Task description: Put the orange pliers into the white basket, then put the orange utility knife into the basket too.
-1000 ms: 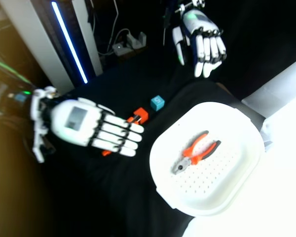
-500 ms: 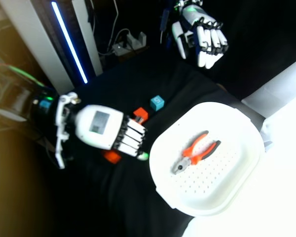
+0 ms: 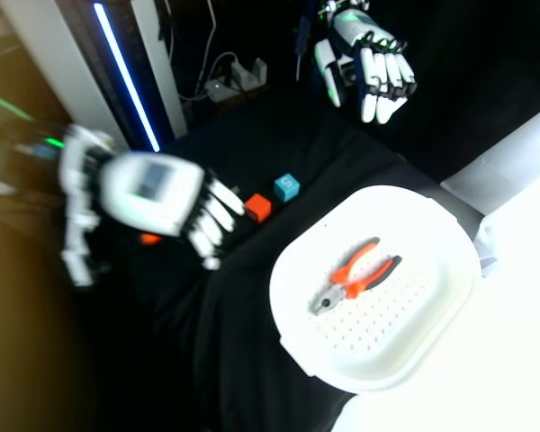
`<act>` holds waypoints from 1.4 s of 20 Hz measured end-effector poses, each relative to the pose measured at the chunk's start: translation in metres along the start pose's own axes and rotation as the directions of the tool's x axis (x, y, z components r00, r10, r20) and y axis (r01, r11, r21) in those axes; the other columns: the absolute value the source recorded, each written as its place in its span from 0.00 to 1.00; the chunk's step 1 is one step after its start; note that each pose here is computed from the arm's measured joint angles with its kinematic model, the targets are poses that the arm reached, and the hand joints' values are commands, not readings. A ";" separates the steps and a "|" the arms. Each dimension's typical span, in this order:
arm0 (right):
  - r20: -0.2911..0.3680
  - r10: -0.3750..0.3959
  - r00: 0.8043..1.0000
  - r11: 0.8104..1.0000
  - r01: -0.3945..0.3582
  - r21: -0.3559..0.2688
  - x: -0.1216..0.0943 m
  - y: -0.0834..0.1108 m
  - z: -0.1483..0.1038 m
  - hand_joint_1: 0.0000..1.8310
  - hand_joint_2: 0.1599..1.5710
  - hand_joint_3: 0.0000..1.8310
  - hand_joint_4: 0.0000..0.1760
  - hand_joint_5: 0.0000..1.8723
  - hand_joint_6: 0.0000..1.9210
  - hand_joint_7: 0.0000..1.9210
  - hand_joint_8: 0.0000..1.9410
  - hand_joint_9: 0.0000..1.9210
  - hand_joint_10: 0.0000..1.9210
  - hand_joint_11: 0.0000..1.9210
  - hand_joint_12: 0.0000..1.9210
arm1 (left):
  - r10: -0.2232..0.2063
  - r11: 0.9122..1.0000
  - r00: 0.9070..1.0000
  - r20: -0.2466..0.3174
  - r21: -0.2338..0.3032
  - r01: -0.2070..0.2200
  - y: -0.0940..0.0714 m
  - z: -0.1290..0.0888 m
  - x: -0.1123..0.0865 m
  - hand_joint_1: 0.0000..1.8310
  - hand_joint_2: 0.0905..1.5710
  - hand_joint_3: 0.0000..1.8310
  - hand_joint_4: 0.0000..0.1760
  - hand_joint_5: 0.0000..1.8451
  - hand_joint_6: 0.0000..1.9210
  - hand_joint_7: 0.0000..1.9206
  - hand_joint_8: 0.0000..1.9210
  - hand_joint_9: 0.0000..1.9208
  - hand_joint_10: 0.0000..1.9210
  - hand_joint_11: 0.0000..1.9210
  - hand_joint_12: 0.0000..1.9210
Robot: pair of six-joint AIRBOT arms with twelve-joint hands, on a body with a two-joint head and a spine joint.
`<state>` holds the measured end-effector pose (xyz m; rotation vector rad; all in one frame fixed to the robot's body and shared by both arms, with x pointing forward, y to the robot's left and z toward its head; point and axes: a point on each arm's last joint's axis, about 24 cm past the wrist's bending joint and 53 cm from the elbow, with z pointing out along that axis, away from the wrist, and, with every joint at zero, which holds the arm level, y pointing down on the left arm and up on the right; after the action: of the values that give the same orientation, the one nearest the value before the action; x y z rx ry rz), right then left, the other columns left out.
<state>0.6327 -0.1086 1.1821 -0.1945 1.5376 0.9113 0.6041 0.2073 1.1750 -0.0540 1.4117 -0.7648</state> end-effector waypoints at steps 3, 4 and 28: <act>0.084 -0.017 0.996 0.998 0.023 -0.064 -0.033 0.020 0.030 0.67 0.80 0.00 0.00 0.48 1.00 0.59 1.00 0.66 1.00 0.66 1.00 | -0.002 1.000 1.000 -0.002 -0.001 0.002 0.000 -0.002 0.001 0.34 0.88 0.00 0.00 0.20 0.25 0.29 0.01 0.20 0.50 0.11 0.81; 0.082 -0.022 0.996 0.998 0.027 -0.063 -0.037 0.019 0.048 0.65 0.80 0.00 0.00 0.49 1.00 0.61 1.00 0.69 1.00 0.73 1.00 | -0.003 1.000 1.000 -0.003 -0.003 0.003 0.000 -0.002 0.001 0.38 0.88 0.00 0.00 0.20 0.30 0.29 0.01 0.19 0.49 0.08 0.82; -0.145 0.033 0.989 0.995 -0.018 0.098 0.007 -0.021 0.119 0.23 0.65 0.00 0.46 0.00 0.00 0.00 0.00 0.00 0.00 0.00 0.00 | -0.073 0.997 0.996 -0.050 -0.017 0.072 0.004 -0.002 0.025 0.37 0.85 0.00 0.00 0.19 0.19 0.29 0.01 0.16 0.55 0.00 0.91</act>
<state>0.7349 -0.0444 1.1780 -0.1758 1.7200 0.8557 0.6032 0.1984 1.1516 -0.0984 1.4701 -0.8205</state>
